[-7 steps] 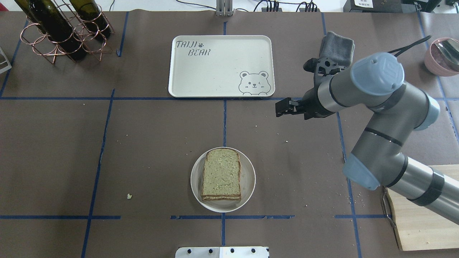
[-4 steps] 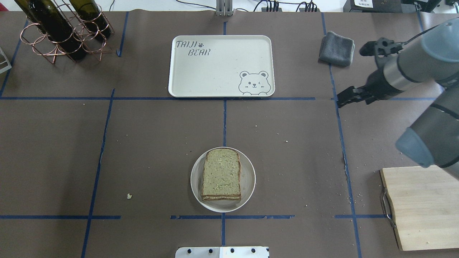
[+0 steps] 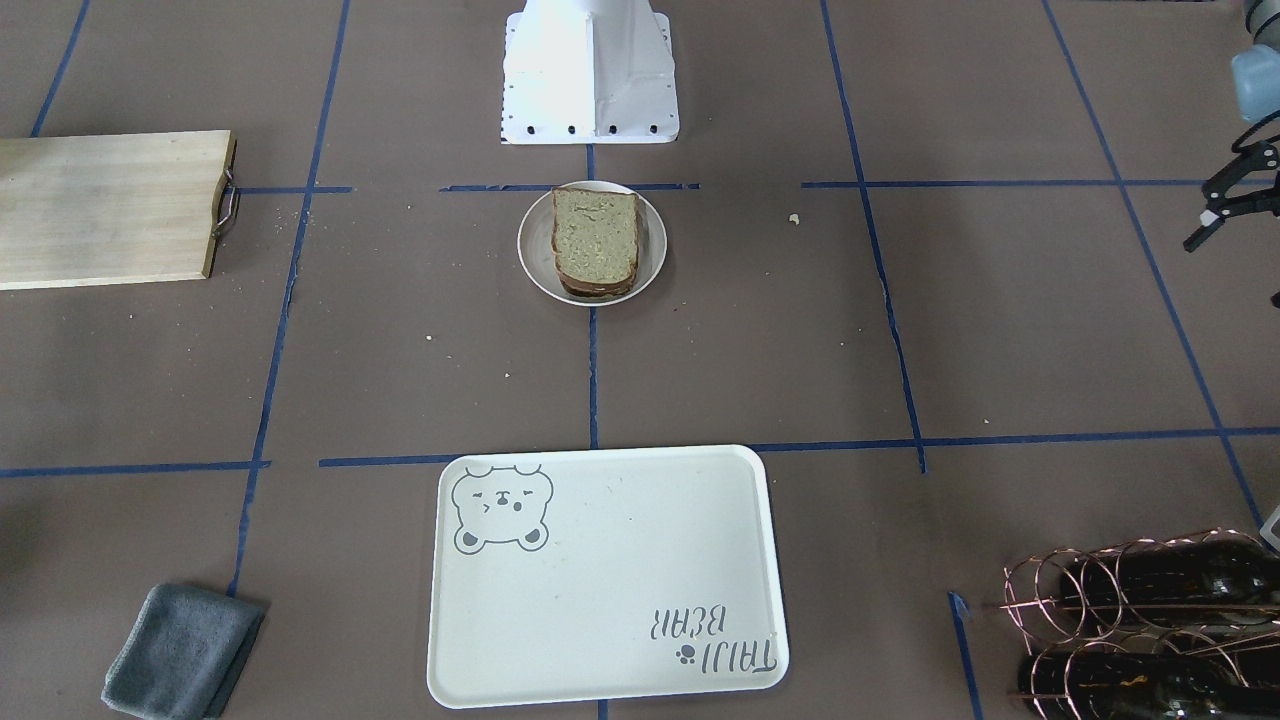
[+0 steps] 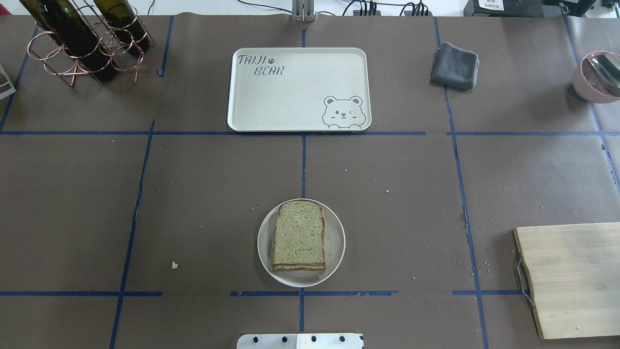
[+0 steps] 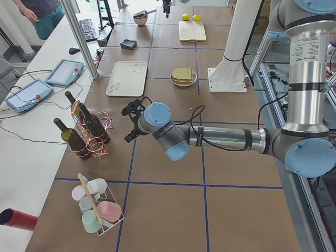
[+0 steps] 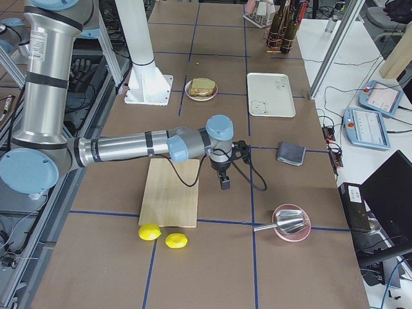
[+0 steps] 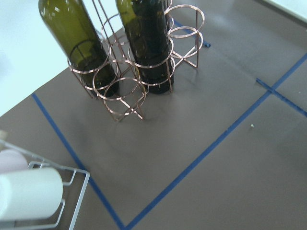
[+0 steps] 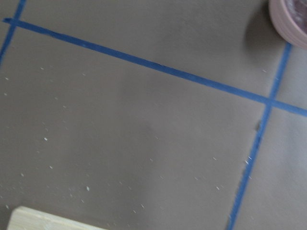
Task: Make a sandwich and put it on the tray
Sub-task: 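Reach the left gripper to the plate rim nearest it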
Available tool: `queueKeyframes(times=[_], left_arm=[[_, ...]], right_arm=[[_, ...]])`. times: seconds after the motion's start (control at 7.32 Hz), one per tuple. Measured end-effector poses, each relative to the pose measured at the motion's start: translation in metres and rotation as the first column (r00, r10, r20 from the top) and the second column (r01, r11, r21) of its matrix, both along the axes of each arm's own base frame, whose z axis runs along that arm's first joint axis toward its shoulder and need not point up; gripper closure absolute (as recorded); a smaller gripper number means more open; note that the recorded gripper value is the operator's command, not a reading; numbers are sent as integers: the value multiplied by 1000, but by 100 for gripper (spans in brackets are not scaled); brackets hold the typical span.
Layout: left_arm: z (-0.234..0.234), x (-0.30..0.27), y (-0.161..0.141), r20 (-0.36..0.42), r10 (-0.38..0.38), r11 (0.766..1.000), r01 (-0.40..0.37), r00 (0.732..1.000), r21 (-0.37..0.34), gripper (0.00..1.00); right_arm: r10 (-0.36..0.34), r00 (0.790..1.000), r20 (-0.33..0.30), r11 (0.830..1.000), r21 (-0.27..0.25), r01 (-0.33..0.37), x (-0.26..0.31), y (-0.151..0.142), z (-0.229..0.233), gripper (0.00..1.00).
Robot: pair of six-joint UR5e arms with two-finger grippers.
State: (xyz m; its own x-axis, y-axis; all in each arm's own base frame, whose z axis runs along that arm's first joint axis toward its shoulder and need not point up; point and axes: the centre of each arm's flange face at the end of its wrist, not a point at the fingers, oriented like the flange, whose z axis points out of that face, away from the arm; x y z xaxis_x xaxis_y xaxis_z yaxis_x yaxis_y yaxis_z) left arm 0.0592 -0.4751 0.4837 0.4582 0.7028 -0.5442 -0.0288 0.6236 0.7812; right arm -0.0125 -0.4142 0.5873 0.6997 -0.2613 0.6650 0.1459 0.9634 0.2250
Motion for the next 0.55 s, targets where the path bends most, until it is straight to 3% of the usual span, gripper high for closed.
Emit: queueKeyframes(times=[0.14,0.27,0.55], left_arm=[[-28,51,6,-36,71,997,-71,997,-18,0],[-54,107,15,-78,120,989,-127,990,-81,0],[-85,196,42,-115,73,963,-100,991,-249,0]], right_arm=[[19,1000,-2,999,-28,-19,31,29,25,0],[29,1000,-4,999,-39,-30,50,50,40,0],[40,999,-8,998,-57,-41,63,70,53,0]])
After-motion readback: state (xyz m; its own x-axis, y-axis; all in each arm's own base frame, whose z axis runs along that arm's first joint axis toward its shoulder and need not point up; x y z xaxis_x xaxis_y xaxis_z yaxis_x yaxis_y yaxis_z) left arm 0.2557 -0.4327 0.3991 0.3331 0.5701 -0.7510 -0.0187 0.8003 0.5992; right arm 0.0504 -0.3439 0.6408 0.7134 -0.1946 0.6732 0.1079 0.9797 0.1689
